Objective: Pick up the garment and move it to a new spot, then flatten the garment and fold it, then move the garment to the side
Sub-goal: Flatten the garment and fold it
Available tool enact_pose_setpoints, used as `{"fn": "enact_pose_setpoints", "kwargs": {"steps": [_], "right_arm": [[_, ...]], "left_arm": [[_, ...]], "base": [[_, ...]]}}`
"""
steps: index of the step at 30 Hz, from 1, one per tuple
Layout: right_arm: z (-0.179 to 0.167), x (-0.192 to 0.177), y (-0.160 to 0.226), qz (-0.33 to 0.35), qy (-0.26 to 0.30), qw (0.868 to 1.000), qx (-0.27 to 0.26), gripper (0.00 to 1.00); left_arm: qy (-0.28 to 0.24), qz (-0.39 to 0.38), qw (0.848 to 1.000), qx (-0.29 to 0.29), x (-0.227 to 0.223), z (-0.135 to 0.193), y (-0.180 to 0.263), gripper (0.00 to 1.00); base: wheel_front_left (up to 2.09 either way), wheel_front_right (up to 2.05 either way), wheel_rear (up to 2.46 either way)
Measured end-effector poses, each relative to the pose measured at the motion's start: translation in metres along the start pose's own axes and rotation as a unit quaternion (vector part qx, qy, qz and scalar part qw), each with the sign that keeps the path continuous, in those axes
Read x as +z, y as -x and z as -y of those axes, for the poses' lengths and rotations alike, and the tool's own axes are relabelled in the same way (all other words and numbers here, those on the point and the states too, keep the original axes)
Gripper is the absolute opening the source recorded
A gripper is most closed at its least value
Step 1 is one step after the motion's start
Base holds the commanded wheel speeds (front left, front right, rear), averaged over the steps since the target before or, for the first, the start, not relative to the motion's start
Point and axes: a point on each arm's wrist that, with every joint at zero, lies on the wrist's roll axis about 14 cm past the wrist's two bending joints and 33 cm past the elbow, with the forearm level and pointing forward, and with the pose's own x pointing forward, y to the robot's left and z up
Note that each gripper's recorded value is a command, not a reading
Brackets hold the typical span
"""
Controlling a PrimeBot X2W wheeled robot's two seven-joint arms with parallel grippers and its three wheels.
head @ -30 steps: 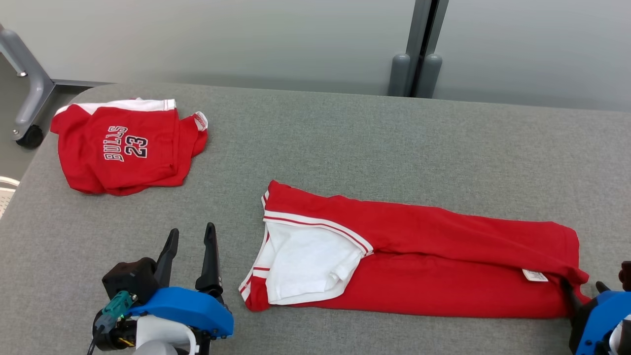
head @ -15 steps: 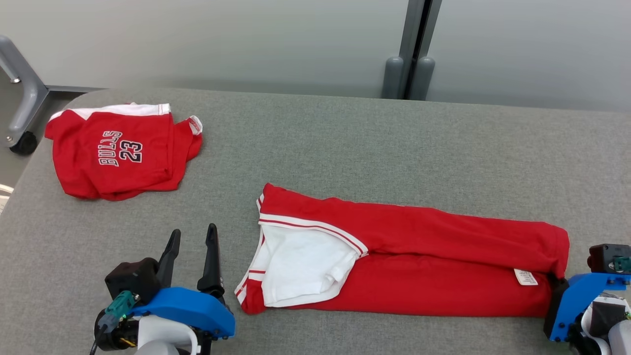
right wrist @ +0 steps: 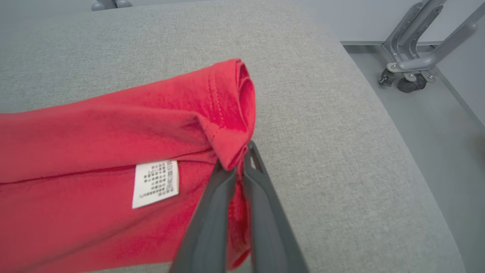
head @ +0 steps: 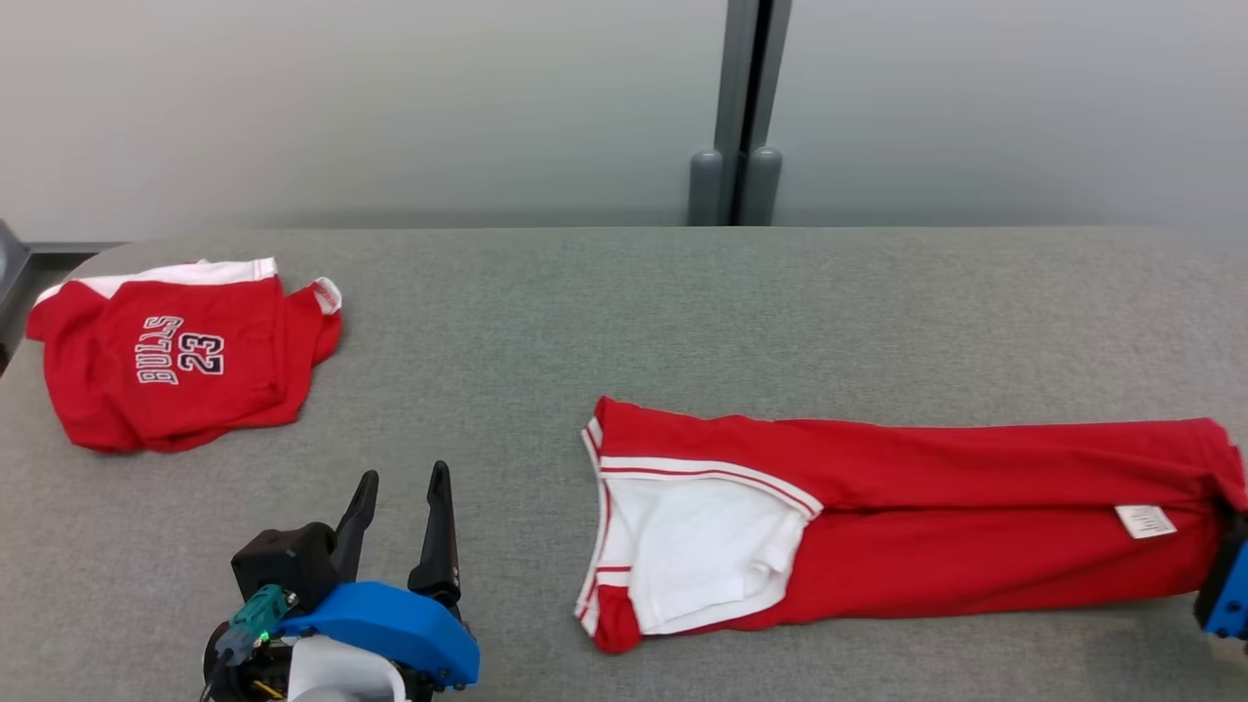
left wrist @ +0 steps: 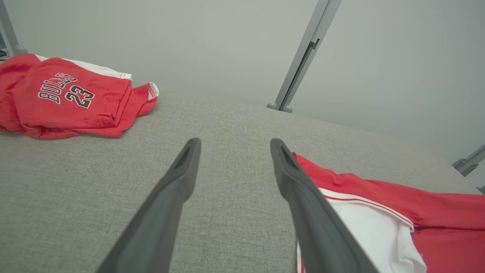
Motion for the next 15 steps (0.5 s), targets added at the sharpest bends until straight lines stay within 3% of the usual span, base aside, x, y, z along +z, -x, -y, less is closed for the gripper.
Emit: {"fn": "enact_pose_setpoints", "kwargs": {"steps": [5,10,15], "right_arm": [[0.020,0.012,0.011,0.028,-0.027,0.999,-0.020,0.00],[-0.015,0.039,0.018,0.075,-0.032,0.996,0.025,0.00],[-0.072,0.063,0.034,0.108,-0.018,0.989,0.103,0.00]], "left_arm": [[-0.004,-0.008,1.000,-0.013,-0.004,0.009,-0.003,1.00],[-0.002,-0.006,1.000,-0.016,-0.002,0.012,0.000,1.00],[-0.002,0.000,1.000,-0.009,0.001,0.008,0.008,1.00]], "base": [[0.00,0.00,0.00],[0.00,0.00,0.00],[0.00,0.00,0.00]]}}
